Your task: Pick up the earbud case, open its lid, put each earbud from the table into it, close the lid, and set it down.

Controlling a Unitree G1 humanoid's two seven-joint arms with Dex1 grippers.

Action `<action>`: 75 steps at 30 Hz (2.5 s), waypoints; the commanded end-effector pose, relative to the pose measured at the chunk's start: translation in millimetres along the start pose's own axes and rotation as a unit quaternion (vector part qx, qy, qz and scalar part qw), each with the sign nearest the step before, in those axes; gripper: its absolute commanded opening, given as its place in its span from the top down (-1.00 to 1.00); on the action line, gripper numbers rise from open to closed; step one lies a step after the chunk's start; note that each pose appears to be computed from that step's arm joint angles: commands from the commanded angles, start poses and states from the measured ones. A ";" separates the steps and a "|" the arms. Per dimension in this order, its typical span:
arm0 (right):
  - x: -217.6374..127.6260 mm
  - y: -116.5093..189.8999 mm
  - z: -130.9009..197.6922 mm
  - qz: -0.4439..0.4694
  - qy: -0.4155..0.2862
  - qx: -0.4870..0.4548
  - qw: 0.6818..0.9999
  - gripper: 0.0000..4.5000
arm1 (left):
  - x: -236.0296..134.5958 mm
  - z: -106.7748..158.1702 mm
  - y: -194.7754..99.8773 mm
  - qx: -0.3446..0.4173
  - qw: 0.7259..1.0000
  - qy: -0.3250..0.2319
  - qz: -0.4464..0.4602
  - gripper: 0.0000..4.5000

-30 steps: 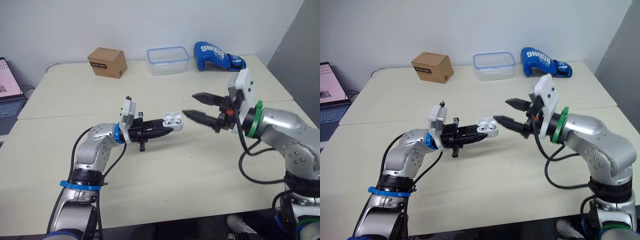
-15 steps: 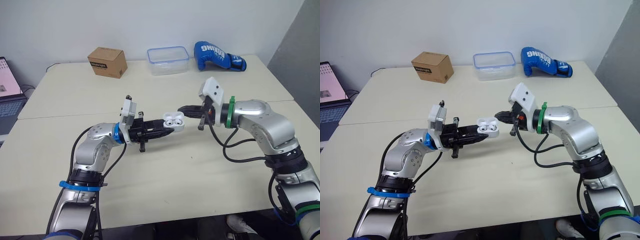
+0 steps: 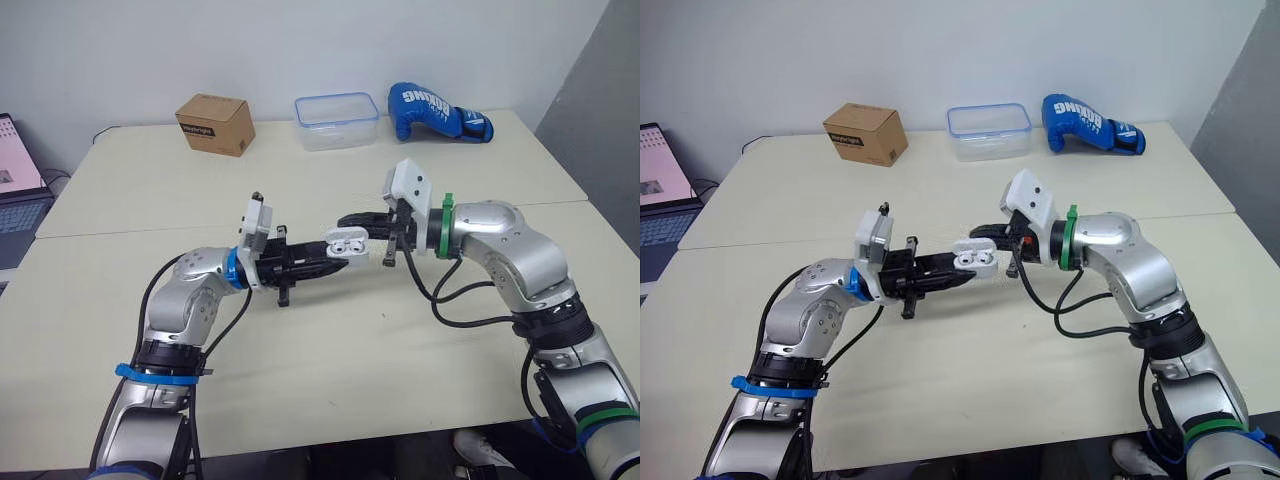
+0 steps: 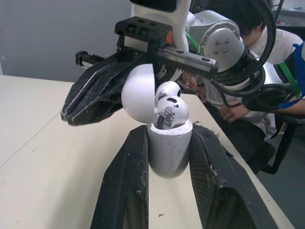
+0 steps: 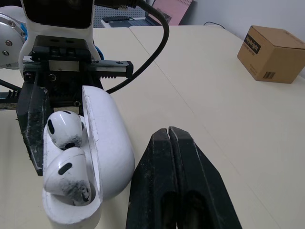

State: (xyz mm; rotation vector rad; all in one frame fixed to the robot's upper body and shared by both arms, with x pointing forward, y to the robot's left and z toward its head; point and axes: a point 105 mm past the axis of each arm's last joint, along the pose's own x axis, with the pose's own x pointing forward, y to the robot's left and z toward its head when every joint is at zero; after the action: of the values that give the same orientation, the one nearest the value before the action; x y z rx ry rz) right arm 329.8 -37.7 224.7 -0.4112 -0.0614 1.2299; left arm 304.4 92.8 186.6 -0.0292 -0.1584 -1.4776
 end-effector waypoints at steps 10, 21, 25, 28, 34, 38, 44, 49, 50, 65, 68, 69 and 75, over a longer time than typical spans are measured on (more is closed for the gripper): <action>-11.3 9.2 15.8 0.005 -0.026 -0.041 0.999 0.99 | -1.3 13.8 4.2 0.011 1.000 -0.014 0.019 0.63; -19.3 14.8 13.1 0.008 -0.028 -0.068 0.997 0.99 | -3.4 15.6 7.4 0.001 0.999 -0.015 0.029 0.63; -16.0 7.7 18.9 -0.017 -0.035 -0.088 0.995 0.99 | -3.1 13.6 5.3 0.001 1.000 -0.009 0.022 0.63; -13.7 9.6 22.6 -0.012 -0.040 -0.095 0.995 0.99 | -2.6 13.5 4.8 0.001 1.000 -0.009 0.021 0.63; -4.7 14.9 22.2 -0.003 -0.037 -0.104 0.994 0.99 | -2.1 13.2 3.8 0.001 1.000 -0.006 0.017 0.63; -1.9 22.0 20.9 0.016 -0.031 -0.118 0.992 0.99 | -1.8 13.4 3.9 -0.001 1.000 -0.007 0.017 0.63; -5.3 37.9 9.5 0.050 -0.007 -0.138 0.989 0.99 | -1.9 13.9 4.8 -0.001 1.000 -0.006 0.022 0.63; -8.6 42.7 4.3 0.061 0.007 -0.172 0.983 0.99 | -2.1 13.7 6.1 -0.006 1.000 -0.005 0.028 0.63; -9.0 42.2 3.8 0.060 0.009 -0.178 0.982 0.99 | -2.0 13.9 5.9 -0.006 1.000 -0.006 0.027 0.63; -76.9 -11.0 21.7 -0.003 -0.004 -0.053 0.999 0.99 | -2.5 -2.6 17.8 -0.082 0.991 0.056 0.087 0.63; -86.3 -8.5 17.6 0.002 0.010 -0.042 0.999 0.99 | -1.9 -9.9 23.8 -0.125 0.982 0.080 0.118 0.63; -88.9 -6.6 14.5 0.005 0.018 -0.039 0.999 0.99 | -1.1 -12.4 26.5 -0.149 0.976 0.086 0.130 0.63; -96.7 3.2 -6.3 0.016 0.064 -0.034 0.997 0.99 | 9.1 -32.5 36.3 -0.249 0.941 0.149 0.174 0.63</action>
State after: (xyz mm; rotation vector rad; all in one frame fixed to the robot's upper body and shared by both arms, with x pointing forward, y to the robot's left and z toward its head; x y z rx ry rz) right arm 302.3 -129.6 226.7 -0.4990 0.0528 1.2166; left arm 345.1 90.7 154.8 -0.2194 0.4258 -1.1025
